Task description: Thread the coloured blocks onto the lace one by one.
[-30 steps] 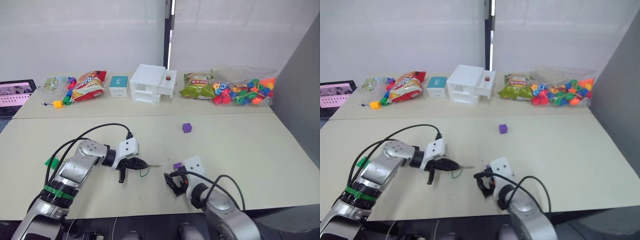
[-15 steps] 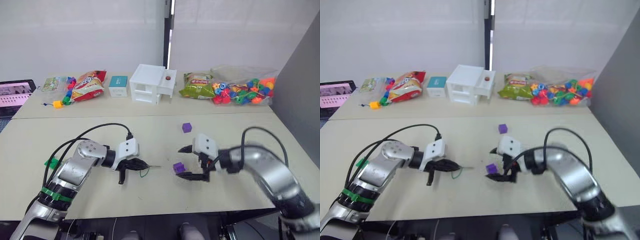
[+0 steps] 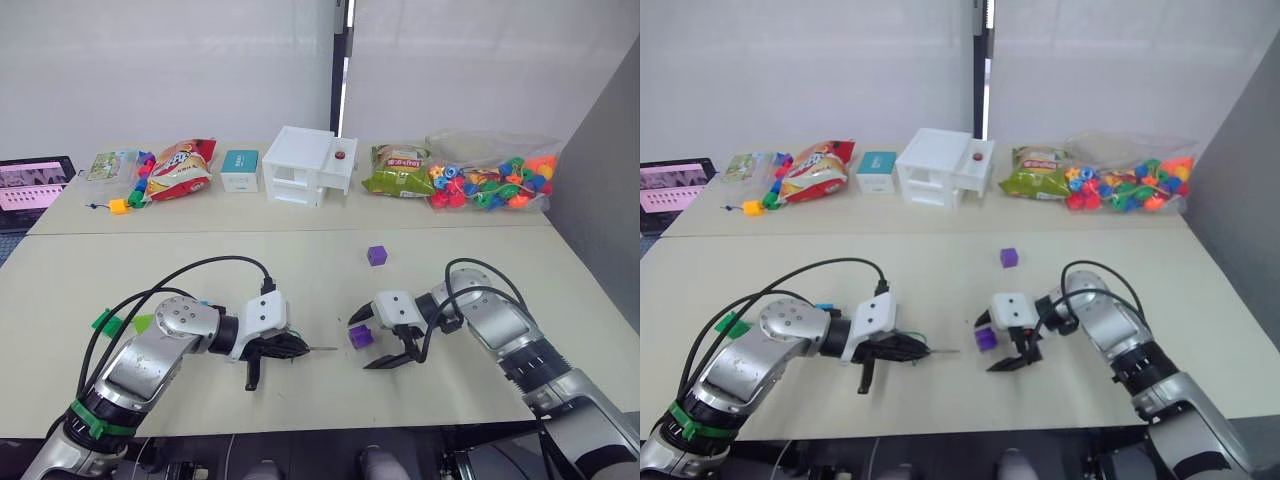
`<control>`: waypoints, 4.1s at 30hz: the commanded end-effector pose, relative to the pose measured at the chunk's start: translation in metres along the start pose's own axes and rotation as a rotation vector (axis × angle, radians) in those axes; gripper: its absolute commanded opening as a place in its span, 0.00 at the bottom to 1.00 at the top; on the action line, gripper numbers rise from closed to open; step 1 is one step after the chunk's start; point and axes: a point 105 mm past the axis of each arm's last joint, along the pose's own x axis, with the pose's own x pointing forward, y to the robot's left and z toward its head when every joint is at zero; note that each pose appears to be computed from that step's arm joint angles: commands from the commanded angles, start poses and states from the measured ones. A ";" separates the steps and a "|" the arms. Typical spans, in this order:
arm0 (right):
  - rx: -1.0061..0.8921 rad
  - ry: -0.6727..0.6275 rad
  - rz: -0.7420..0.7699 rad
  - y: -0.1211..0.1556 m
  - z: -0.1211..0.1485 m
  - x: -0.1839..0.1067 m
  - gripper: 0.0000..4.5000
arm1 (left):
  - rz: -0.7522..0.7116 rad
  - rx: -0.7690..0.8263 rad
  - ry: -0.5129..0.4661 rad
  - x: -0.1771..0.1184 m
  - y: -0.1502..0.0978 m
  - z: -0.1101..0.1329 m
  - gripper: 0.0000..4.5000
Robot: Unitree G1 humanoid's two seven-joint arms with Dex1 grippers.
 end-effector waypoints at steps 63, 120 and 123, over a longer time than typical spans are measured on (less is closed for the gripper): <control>0.222 -0.020 -0.276 0.020 0.022 0.012 0.31 | -0.032 0.103 -0.020 0.048 0.005 0.027 0.00; 0.260 0.032 -0.288 0.025 0.018 0.015 0.31 | -0.082 0.190 -0.087 0.056 0.006 0.008 0.00; 0.256 0.027 -0.281 0.025 0.020 0.018 0.31 | -0.079 0.195 -0.102 0.061 0.007 0.015 0.00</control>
